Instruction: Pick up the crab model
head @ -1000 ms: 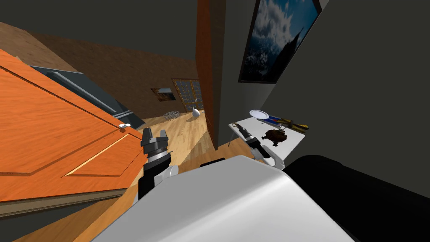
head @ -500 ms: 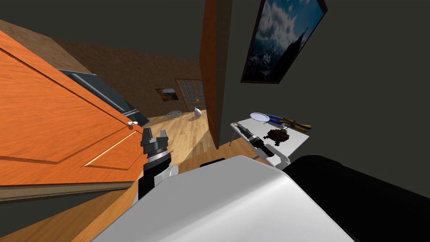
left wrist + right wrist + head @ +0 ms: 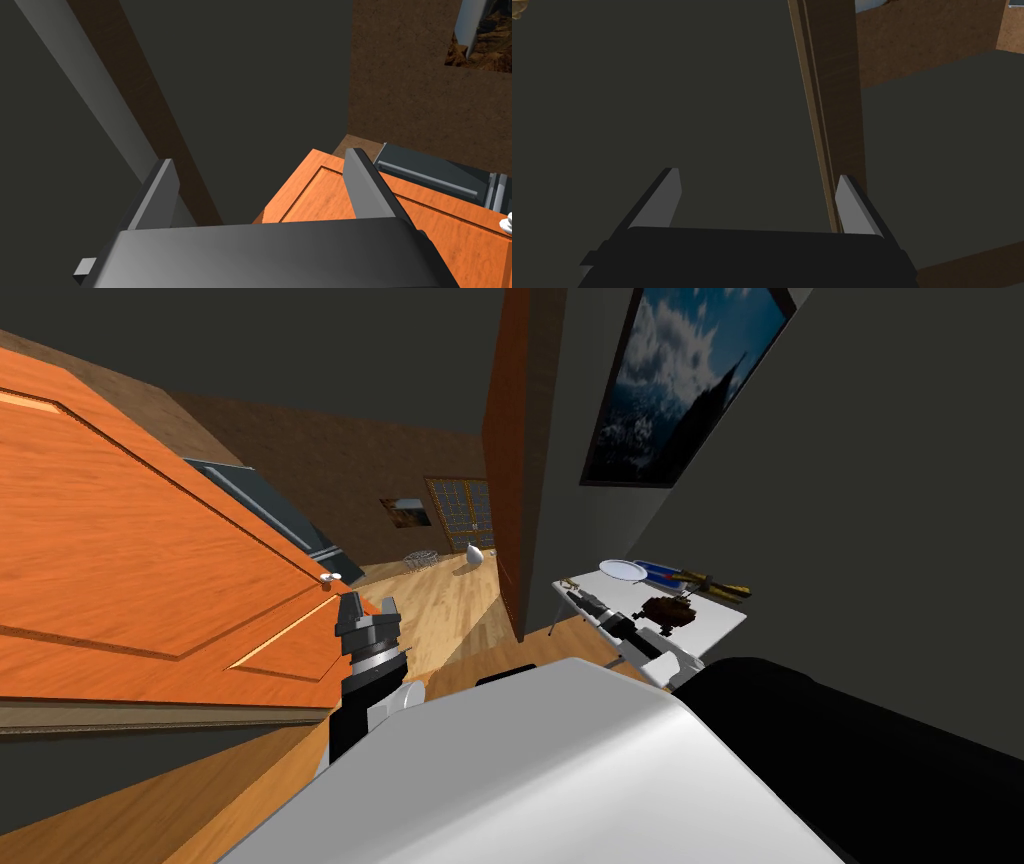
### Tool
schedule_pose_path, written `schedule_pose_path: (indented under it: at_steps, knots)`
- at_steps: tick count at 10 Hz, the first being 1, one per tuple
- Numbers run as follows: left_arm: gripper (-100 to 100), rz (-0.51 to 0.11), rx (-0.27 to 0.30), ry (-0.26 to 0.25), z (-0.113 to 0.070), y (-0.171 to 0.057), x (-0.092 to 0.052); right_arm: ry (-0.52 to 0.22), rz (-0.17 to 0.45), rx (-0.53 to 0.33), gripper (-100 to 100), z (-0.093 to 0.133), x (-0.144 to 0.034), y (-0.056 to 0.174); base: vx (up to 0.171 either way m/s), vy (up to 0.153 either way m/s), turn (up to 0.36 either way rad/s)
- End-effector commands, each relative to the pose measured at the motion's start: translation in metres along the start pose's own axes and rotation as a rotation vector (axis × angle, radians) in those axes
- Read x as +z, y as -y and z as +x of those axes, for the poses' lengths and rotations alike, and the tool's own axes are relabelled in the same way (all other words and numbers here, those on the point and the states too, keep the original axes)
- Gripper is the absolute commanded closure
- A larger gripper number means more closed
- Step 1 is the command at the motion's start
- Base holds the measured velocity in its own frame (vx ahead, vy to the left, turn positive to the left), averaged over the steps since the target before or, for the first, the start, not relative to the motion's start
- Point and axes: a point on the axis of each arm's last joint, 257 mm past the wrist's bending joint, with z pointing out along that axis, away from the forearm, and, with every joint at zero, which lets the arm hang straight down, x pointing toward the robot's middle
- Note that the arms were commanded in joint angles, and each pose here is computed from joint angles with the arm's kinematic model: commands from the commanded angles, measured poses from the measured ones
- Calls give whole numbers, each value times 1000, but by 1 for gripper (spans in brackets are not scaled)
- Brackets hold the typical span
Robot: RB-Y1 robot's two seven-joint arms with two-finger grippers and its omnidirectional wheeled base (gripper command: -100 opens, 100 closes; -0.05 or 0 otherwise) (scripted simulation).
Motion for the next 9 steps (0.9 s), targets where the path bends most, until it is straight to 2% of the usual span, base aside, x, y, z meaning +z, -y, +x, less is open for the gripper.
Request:
schedule_pose_path:
  at_steps: [1, 2, 3, 4, 5, 6, 8, 9]
  knots:
    - [0, 0, 0, 0, 0, 0, 0, -55, 11, -88, -100, 5, -5, 16, -14, 39, 55]
    - [0, 0, 0, 0, 0, 0, 0, -61, 6, -98, -100, 4, -4, 16, -12, 33, 43]
    - [0, 0, 0, 0, 0, 0, 0, -109, 14, -175, -100, 9, -10, 29, -9, 40, 94]
    - [0, 0, 0, 0, 0, 0, 0, -114, 10, -183, -100, 8, -9, 29, -4, 27, 37]
    - [0, 0, 0, 0, 0, 0, 0, -165, 15, -264, -100, 13, -15, 43, 7, 25, 71]
    - [0, 0, 0, 0, 0, 0, 0, -168, 12, -270, -100, 12, -14, 43, 7, 19, 36]
    - [0, 0, 0, 0, 0, 0, 0, -269, 20, -426, -100, 21, -28, 72, 11, 30, 102]
    - [0, 0, 0, 0, 0, 0, 0, -279, 10, -445, -100, 19, -26, 72, 14, 23, 34]
